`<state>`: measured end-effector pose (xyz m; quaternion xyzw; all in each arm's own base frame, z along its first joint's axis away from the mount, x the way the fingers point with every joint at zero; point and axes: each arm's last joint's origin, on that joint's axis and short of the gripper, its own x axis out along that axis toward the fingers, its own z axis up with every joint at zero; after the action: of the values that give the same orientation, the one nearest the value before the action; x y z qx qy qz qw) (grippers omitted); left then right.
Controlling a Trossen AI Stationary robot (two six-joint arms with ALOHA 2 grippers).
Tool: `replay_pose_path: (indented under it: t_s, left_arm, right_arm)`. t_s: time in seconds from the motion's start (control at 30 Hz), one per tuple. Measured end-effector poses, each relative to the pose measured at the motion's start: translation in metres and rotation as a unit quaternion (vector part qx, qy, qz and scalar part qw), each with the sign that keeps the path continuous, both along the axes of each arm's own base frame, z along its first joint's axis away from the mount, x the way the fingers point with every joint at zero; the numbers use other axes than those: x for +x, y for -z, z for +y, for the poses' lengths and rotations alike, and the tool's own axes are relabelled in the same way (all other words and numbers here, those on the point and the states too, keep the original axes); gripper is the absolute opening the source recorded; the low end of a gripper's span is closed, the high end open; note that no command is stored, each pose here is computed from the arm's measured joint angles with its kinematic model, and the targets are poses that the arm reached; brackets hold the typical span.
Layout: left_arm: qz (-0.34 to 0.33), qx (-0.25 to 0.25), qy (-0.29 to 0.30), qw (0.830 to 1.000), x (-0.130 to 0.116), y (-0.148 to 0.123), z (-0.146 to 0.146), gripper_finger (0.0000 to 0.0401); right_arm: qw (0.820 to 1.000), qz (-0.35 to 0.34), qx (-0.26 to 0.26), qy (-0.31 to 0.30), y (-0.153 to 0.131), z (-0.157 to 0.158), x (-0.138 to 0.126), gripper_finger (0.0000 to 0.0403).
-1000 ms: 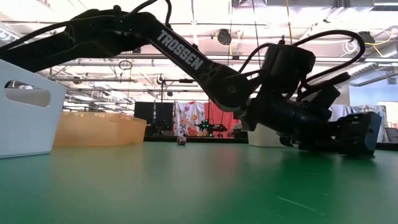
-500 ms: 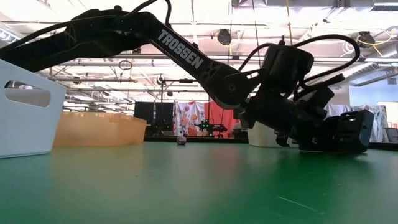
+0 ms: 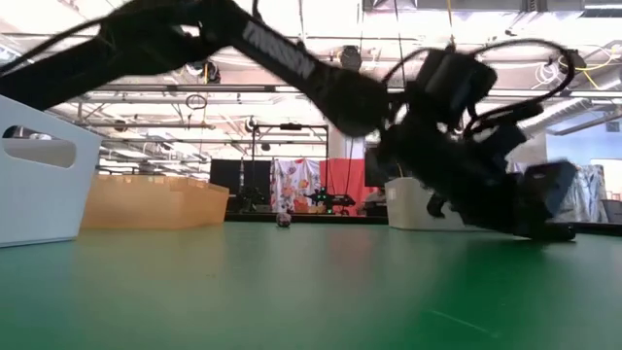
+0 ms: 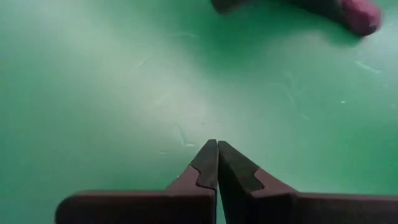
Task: Sort produce into baskets
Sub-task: Put the eggplant into the bottom white bin
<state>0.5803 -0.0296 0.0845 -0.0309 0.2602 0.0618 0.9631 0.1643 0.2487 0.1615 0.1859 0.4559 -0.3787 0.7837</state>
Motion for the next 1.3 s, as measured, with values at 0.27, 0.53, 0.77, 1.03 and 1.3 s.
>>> replay_pose_path:
  t_s: [0.27, 0.53, 0.77, 1.03, 1.3]
  left_arm:
    - [0.070, 0.006, 0.111, 0.991, -0.028, -0.100, -0.005, 0.0046]
    - [0.189, -0.034, 0.168, 0.967, -0.096, -0.194, -0.019, 0.0045]
    - [0.363, -0.028, 0.190, 0.912, -0.165, -0.227, -0.047, 0.0045]
    - [0.448, -0.002, 0.153, 0.881, -0.233, -0.254, -0.080, 0.0045]
    - [0.434, 0.040, 0.122, 0.892, -0.311, -0.273, -0.108, 0.0045]
  right_arm:
    - [1.000, -0.006, 0.008, -0.012, 0.000, 0.005, -0.003, 0.0000]
    - [1.000, -0.019, 0.005, -0.025, 0.000, 0.006, -0.001, 0.0000]
    - [0.996, -0.062, -0.031, -0.053, -0.001, 0.005, 0.002, 0.0000]
    - [0.991, -0.096, -0.044, -0.078, -0.002, 0.005, 0.012, 0.0000]
    - [0.989, -0.095, -0.040, -0.102, -0.002, 0.005, 0.023, 0.0000]
